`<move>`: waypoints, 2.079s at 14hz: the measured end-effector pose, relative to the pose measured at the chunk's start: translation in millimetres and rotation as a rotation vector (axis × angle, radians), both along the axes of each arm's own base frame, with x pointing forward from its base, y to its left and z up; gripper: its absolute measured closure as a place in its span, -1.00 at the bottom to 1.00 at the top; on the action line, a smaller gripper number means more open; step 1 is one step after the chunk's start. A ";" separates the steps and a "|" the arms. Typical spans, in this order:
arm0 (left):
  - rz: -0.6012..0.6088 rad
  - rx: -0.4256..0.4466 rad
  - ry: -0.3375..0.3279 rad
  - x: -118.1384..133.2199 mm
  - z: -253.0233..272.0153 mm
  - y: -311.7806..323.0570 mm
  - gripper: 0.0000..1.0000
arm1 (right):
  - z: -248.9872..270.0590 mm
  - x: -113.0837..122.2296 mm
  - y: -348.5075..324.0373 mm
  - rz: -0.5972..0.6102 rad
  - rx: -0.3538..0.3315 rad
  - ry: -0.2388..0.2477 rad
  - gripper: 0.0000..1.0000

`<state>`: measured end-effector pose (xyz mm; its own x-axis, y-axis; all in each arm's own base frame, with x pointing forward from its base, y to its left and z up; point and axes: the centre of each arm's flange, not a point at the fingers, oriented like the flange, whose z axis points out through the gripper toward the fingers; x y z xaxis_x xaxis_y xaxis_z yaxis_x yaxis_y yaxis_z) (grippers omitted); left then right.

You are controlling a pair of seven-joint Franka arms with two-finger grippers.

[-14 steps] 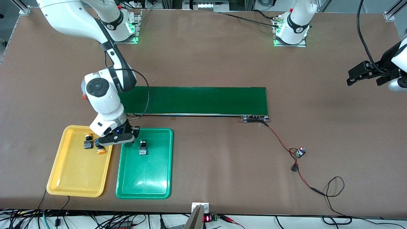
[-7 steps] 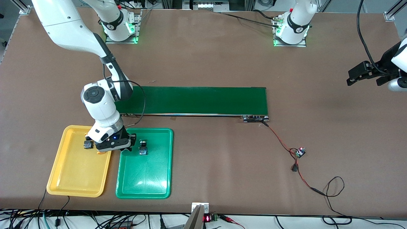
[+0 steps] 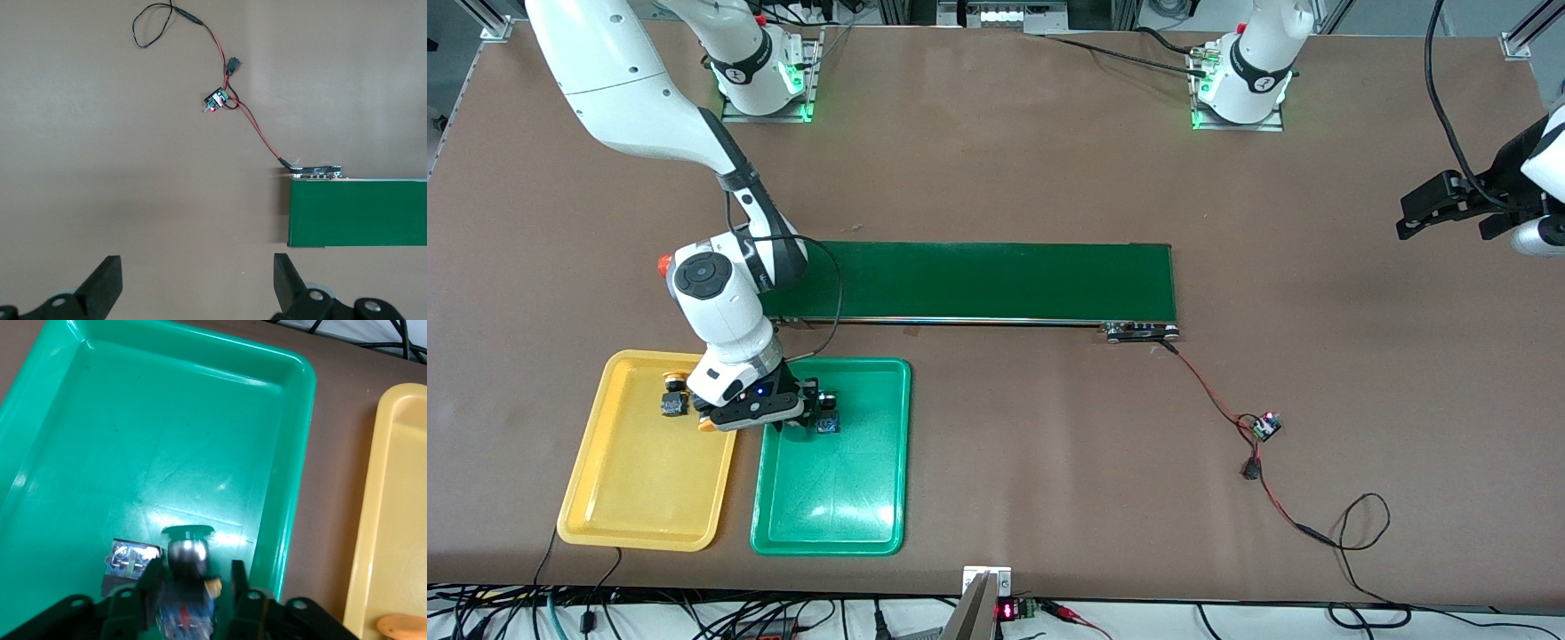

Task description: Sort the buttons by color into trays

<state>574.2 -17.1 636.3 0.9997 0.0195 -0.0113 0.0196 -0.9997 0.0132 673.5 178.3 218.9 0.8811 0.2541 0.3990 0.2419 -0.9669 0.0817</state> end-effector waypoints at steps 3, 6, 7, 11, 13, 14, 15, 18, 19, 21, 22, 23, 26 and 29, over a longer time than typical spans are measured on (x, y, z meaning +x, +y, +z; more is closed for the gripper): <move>0.000 0.000 0.000 0.0 0.0 0.0 -1.00 | 0.1 0.9 0.8 0.001 0.001 -0.003 -0.73; 0.000 0.000 0.000 0.0 0.0 0.0 -1.00 | 6.2 3.7 1.6 -0.016 0.011 -0.002 -0.86; 0.000 0.000 0.000 0.0 -0.1 0.0 -1.00 | 11.7 5.0 0.4 -0.029 0.001 0.017 -0.86; 0.000 0.000 0.000 0.1 -0.1 0.0 -1.00 | 72.5 2.1 -7.3 -0.101 -0.076 0.122 -0.86; 0.000 0.000 0.002 0.2 -0.7 0.0 -1.00 | 110.7 -6.1 -13.1 -0.141 -0.107 0.172 -0.86; 0.000 0.000 0.004 0.5 -1.9 0.0 -1.00 | 130.3 -11.1 -16.6 -0.169 -0.101 0.199 -0.86; 0.000 0.000 0.009 0.8 -4.0 0.0 -1.00 | 150.1 -16.6 -20.1 -0.195 -0.089 0.222 -0.86; -0.001 0.001 0.028 1.6 -15.3 -0.9 -1.00 | 206.4 -31.6 -43.0 -0.257 -0.085 0.253 -0.86; -0.003 0.000 0.016 3.0 -18.2 -2.0 -1.00 | 222.4 -36.3 -54.0 -0.281 -0.071 0.265 -0.86; -0.006 -0.001 -0.027 1.6 -23.9 -4.2 -1.00 | 251.9 -45.3 -81.3 -0.310 -0.025 0.292 -0.86; -0.007 -0.001 -0.034 -3.1 -25.9 -4.6 -1.00 | 265.3 -50.1 -97.8 -0.318 -0.015 0.302 -0.86; -0.007 -0.001 -0.035 -8.4 -25.8 -4.7 -1.00 | 278.3 -55.9 -115.2 -0.327 -0.011 0.314 -0.86; -0.007 -0.001 -0.032 -18.0 -24.2 -4.4 -1.00 | 318.3 -78.1 -165.6 -0.296 0.004 0.345 -0.86; -0.007 -0.001 -0.029 -19.0 -25.1 -4.4 -1.00 | 354.4 -104.3 -202.9 -0.297 0.004 0.358 -0.87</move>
